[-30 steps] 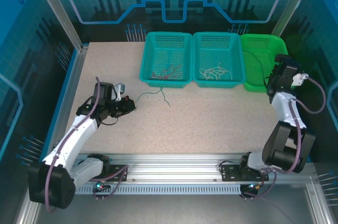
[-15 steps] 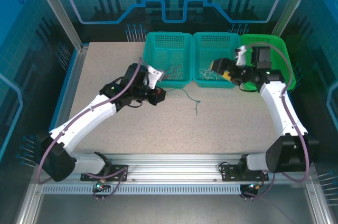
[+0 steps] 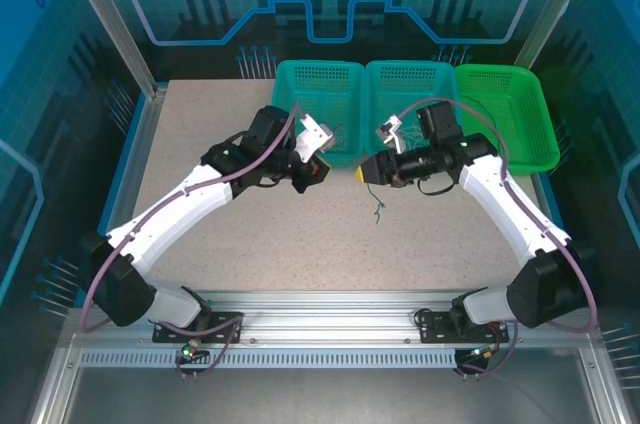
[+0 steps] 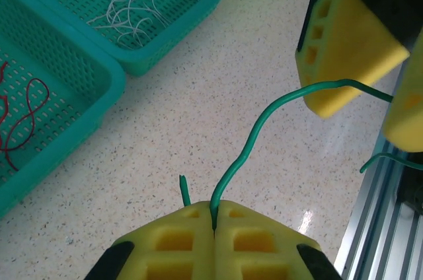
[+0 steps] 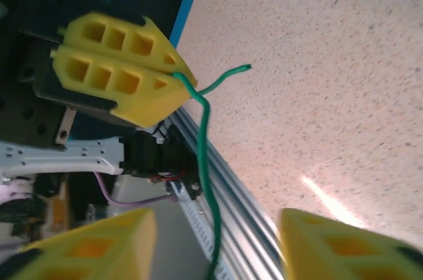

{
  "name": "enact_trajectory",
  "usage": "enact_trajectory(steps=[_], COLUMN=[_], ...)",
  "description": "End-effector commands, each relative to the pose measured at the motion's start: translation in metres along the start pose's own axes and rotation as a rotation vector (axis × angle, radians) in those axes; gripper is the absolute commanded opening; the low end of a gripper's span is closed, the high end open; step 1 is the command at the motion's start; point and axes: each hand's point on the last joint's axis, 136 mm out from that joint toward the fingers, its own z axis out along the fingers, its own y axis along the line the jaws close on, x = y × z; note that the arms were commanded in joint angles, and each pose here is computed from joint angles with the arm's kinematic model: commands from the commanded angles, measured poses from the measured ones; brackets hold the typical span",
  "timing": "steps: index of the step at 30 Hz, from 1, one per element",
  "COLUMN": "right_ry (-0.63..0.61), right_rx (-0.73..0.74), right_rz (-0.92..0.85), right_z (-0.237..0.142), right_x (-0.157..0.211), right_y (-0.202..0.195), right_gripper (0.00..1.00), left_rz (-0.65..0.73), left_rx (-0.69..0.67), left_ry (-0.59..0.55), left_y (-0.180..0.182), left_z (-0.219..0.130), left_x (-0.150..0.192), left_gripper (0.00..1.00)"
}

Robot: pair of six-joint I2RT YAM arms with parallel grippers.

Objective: Untangle the cables

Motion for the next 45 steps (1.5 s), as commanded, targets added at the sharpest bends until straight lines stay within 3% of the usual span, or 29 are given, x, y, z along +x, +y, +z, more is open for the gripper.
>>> enact_trajectory(steps=[1, 3, 6, 9, 12, 20, 25, 29, 31, 33, 36, 37, 39, 45], right_ry=[0.033, 0.014, -0.071, -0.188, -0.316, -0.872, -1.139, -1.139, -1.137, -1.139, -1.112, -1.082, -1.031, -0.891], right_rx=[-0.045, -0.05, -0.035, -0.026, 0.032, 0.226, 0.548, 0.802, 0.916, 1.045, 1.156, 1.167, 1.162, 1.092], right_rz=[0.001, -0.023, -0.076, -0.055, 0.008, 0.297, 0.385, 0.297, 0.256, 0.283, 0.341, 0.351, 0.36, 0.202], right_z=[0.012, 0.012, 0.005, -0.008, -0.029, -0.146, -0.243, -0.296, -0.315, -0.33, -0.34, -0.34, -0.335, -0.297], right_x=[-0.001, -0.008, -0.027, -0.052, -0.079, -0.138, -0.145, -0.163, -0.17, -0.168, -0.164, -0.167, -0.168, -0.165], right_y=[0.003, 0.005, 0.007, -0.001, -0.025, -0.146, -0.221, -0.25, -0.262, -0.278, -0.298, -0.303, -0.312, -0.289], right_gripper=[0.23, 0.03, 0.0, 0.0, 0.0, 0.0, 0.0, 0.0, 0.0, 0.0, 0.28, 0.41, 0.57, 0.64], left_rz=[0.023, 0.018, 0.019, 0.027, 0.026, -0.076, -0.167, -0.216, -0.251, -0.3, -0.34, -0.353, -0.376, -0.368], left_rx=[0.035, 0.038, 0.033, 0.043, 0.069, 0.101, 0.105, 0.049, -0.021, -0.102, -0.148, -0.159, -0.185, -0.3], left_ry=[-0.025, -0.028, -0.033, -0.069, -0.111, -0.177, -0.194, -0.199, -0.182, -0.145, -0.104, -0.097, -0.094, -0.085], left_y=[-0.006, -0.006, -0.006, -0.01, -0.019, -0.029, -0.028, -0.018, -0.006, 0.008, 0.017, 0.018, 0.023, 0.04], left_z=[0.003, 0.004, 0.003, -0.005, -0.016, -0.03, -0.03, -0.029, -0.028, -0.027, -0.024, -0.024, -0.024, -0.029], left_x=[-0.008, -0.007, -0.007, -0.014, -0.021, -0.019, -0.015, -0.012, -0.006, 0.002, 0.012, 0.016, 0.022, 0.04], left_gripper=[0.0, 0.0, 0.03, 0.37, 0.54, 0.65, 0.69, 0.76, 0.85, 0.86, 0.86, 0.86, 0.86, 0.89])
